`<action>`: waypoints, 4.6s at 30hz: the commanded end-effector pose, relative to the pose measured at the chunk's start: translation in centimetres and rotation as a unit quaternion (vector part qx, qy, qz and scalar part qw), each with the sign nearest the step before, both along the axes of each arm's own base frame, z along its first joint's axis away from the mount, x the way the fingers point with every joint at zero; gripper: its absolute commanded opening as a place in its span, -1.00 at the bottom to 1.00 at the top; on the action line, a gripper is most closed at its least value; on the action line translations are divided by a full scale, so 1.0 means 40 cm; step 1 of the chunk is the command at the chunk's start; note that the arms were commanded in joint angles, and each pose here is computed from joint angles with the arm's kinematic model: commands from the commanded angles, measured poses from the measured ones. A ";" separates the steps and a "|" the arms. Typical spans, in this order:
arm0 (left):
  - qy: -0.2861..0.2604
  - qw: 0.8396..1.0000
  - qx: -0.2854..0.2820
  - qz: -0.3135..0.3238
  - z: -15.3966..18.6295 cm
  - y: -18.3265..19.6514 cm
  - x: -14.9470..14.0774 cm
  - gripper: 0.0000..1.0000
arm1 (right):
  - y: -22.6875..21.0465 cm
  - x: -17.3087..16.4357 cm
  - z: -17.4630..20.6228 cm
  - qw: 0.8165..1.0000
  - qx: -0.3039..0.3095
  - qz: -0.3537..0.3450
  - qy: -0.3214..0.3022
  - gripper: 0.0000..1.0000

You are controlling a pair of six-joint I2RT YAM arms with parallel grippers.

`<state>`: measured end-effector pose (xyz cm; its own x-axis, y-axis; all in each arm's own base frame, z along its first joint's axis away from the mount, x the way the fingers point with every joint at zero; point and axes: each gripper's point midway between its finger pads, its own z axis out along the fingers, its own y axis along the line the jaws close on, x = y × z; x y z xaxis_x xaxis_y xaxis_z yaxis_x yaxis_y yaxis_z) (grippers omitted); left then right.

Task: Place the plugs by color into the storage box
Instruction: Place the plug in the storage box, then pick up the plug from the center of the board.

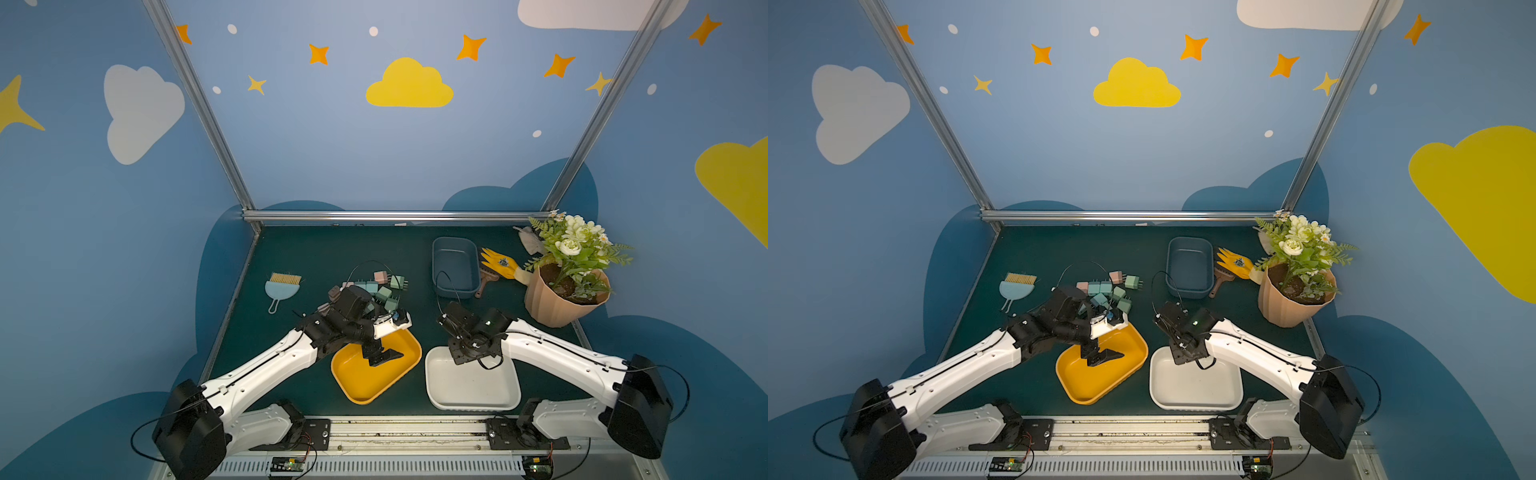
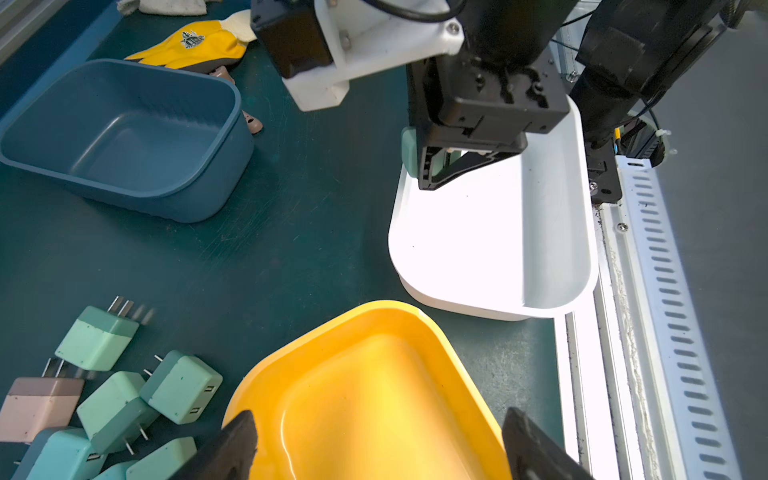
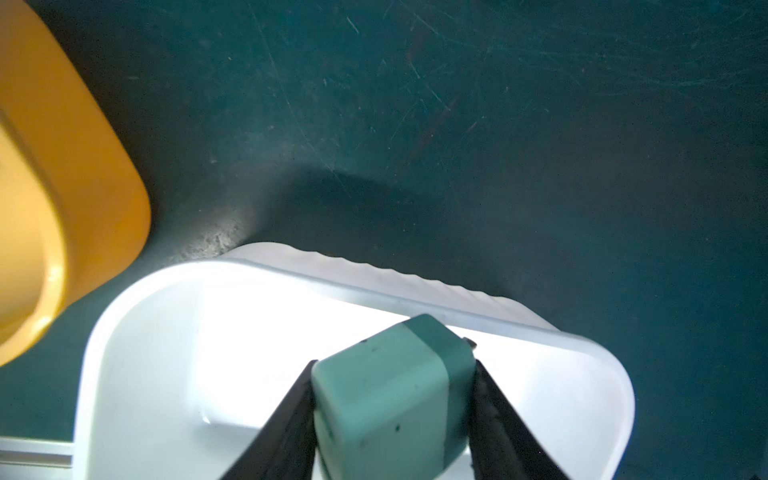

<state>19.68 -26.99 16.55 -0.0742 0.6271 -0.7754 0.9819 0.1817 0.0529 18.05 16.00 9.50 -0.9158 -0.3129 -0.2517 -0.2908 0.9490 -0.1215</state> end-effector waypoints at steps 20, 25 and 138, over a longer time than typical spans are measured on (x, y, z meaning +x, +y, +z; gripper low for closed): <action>-0.031 0.999 0.000 0.007 0.007 0.012 0.005 0.90 | 0.012 0.022 -0.007 1.000 -0.008 -0.008 -0.001 0.19; -0.043 0.999 0.010 0.024 0.001 0.021 0.024 0.89 | 0.041 0.035 0.007 1.000 0.016 0.005 -0.016 0.20; 0.064 0.925 0.132 0.352 0.032 0.099 0.329 -0.95 | 0.346 0.258 0.261 0.928 0.289 0.112 -0.208 0.30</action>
